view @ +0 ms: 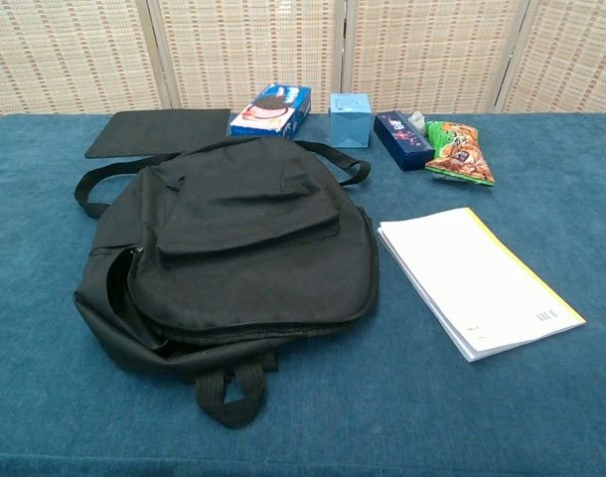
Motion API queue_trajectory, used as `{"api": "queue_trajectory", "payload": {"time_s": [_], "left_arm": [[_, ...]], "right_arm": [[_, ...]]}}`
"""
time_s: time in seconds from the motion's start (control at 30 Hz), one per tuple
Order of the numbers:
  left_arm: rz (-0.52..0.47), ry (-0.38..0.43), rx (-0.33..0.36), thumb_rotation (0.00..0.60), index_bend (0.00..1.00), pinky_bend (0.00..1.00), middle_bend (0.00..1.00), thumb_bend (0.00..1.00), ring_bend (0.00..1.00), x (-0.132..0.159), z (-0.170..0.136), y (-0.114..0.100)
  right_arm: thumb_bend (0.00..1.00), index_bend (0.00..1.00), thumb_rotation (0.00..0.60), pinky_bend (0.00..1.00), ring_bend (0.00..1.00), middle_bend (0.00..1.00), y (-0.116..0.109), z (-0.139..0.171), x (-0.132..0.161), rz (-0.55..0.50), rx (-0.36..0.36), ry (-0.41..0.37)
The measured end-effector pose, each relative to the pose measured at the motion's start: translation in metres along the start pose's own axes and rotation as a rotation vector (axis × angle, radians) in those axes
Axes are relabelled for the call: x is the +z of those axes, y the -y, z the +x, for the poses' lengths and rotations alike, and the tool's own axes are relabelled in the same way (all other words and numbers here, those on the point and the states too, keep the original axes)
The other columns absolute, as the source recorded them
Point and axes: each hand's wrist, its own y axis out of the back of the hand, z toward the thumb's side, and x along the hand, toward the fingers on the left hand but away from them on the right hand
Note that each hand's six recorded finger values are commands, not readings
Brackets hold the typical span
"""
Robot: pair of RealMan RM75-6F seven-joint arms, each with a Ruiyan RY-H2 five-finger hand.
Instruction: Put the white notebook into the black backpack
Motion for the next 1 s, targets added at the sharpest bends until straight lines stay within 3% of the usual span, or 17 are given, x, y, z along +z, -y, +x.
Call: {"api": "queue_trajectory", "payload": {"time_s": [0.5, 1.0], "left_arm": [[-0.013, 0.005, 0.013, 0.6, 0.18, 0.03, 0.06, 0.28, 0.04, 0.0, -0.001, -0.001], [-0.018, 0.008, 0.018, 0.6, 0.18, 0.03, 0.06, 0.28, 0.04, 0.001, -0.003, -0.003]], "right_arm": [[0.33, 0.33, 0.6, 0.26, 0.13, 0.26, 0.001, -0.008, 0.01, 0.004, 0.007, -0.044], [0.2, 0.33, 0.6, 0.26, 0.13, 0.26, 0.005, -0.027, 0.025, 0.02, 0.053, -0.112]]}}
